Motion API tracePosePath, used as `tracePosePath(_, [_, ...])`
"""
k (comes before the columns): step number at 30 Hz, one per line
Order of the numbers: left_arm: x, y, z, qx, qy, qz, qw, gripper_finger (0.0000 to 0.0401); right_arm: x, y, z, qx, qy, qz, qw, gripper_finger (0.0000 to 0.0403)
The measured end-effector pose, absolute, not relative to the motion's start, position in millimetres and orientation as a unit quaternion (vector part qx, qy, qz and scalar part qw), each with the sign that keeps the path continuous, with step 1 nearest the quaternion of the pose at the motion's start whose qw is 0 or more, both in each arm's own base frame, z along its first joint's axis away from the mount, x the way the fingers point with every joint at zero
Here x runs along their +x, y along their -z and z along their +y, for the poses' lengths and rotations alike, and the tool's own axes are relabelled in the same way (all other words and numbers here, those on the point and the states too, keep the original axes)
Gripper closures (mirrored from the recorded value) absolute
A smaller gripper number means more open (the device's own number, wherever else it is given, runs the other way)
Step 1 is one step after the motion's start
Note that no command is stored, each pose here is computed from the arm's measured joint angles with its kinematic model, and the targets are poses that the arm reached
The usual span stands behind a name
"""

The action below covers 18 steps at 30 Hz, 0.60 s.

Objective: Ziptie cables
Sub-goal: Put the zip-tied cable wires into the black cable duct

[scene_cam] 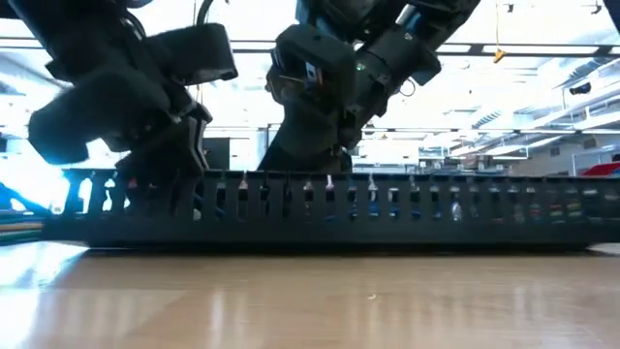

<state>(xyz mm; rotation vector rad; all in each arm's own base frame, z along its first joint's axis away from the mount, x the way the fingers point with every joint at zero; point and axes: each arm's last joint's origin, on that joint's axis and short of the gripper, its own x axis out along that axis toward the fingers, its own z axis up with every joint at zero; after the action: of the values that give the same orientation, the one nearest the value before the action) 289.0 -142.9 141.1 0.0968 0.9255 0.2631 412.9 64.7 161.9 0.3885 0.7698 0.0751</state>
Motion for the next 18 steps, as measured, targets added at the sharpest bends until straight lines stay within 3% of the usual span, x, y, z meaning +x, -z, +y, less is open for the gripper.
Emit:
tracePosePath(6, [293.2, -139.9, -126.4, 0.068, -0.166, 0.447, 0.876, 0.04, 413.7, -161.8, 57.9, 0.174, -0.04, 0.373, 0.911, 0.0298])
tracePosePath(18, [296.4, -139.3, -118.1, 0.082, -0.163, 0.456, 0.871, 0.0401, 413.5, -159.6, 42.6, 0.168, -0.024, 0.383, 0.908, 0.0311])
